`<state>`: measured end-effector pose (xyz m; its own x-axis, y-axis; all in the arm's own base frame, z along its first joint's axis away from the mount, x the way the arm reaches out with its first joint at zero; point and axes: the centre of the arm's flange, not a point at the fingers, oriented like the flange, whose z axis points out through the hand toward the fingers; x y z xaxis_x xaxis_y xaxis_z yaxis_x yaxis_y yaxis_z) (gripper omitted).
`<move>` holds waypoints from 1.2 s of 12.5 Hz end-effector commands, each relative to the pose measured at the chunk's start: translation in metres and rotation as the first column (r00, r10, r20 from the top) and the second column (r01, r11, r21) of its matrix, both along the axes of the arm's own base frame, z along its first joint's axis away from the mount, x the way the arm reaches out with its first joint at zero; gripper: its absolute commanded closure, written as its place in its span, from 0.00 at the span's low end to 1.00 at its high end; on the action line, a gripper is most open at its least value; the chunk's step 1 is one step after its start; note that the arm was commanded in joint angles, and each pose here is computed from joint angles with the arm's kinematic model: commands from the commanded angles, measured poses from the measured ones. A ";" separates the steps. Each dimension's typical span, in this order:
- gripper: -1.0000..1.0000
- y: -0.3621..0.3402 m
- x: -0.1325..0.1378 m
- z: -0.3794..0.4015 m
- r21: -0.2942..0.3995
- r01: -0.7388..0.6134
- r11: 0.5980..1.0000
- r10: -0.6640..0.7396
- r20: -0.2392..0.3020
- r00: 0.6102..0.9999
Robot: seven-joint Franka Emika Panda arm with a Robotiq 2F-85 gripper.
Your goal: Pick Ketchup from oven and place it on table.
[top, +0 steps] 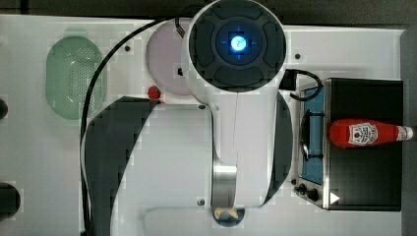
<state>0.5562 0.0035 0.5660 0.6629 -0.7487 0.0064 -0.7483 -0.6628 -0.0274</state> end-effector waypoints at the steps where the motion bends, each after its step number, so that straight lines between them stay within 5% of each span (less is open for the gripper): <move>1: 0.20 -0.038 -0.114 0.060 0.000 0.096 0.995 -0.096 -0.018 0.995; 3: 0.00 -0.039 -0.114 0.059 0.001 0.098 0.995 -0.098 -0.018 0.995; 9: 0.00 -0.117 -0.105 0.042 0.024 0.247 0.969 -0.247 -0.002 0.969; 15: 0.00 -0.255 -0.088 -0.022 0.028 0.483 0.875 -0.484 0.049 0.874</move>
